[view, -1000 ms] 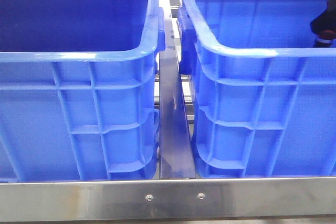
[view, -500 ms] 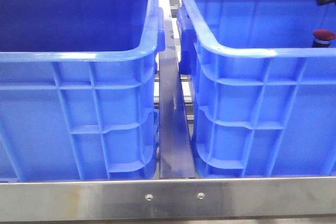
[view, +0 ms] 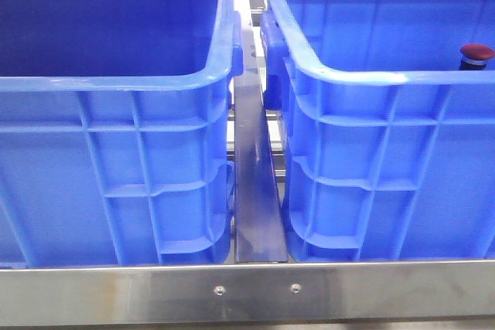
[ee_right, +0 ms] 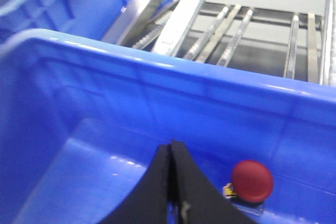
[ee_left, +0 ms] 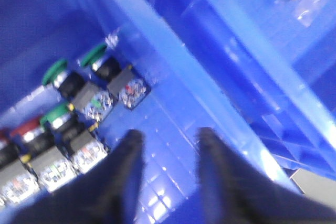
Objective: Pick red and yellow buttons and place in box
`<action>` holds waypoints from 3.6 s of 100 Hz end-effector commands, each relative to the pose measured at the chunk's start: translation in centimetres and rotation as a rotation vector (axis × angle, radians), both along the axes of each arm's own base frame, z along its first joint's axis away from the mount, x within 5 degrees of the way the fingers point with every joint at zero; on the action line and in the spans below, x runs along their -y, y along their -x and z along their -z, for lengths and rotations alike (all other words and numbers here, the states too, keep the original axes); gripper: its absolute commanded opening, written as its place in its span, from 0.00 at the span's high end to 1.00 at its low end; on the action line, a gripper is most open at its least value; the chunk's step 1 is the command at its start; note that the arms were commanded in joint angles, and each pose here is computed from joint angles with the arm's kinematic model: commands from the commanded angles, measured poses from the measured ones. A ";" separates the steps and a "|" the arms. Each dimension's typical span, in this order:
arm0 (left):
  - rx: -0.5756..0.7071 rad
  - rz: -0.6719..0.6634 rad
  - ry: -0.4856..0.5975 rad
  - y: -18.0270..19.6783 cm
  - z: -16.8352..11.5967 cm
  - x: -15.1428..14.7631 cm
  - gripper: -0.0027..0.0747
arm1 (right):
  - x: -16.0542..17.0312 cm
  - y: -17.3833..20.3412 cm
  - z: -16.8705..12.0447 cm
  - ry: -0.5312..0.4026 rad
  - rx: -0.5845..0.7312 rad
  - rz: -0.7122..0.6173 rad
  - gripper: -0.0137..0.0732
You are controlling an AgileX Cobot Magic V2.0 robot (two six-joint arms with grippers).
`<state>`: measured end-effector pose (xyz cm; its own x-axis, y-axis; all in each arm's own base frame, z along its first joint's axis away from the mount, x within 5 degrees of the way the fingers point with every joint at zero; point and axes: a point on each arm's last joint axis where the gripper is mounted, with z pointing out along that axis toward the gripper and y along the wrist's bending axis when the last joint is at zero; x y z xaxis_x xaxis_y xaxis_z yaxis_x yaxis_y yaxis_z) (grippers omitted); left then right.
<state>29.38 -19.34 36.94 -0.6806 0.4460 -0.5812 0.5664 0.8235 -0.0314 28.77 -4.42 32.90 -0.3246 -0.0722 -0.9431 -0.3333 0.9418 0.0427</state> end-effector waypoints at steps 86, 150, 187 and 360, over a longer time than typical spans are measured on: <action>0.425 -0.537 0.122 11.0 -3.4 -18.1 0.99 | -5.3 12.5 -3.3 0.029 0.243 -0.105 0.95; 0.839 -0.583 0.227 24.6 2.1 -19.4 0.99 | -7.1 19.5 0.5 0.079 0.405 0.018 0.95; 0.956 -0.573 0.265 27.3 4.2 -19.4 0.99 | -6.5 24.3 4.2 0.105 0.591 0.157 0.95; 1.044 -0.560 0.286 24.0 11.7 -19.4 0.99 | -6.7 25.3 4.9 0.103 0.645 0.160 0.95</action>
<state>5.02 0.08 24.92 -0.0237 0.0196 -0.9995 -0.0073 0.9998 0.0198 3.86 2.43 27.05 0.2520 -0.2005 -0.9467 -0.1446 0.9595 -0.2417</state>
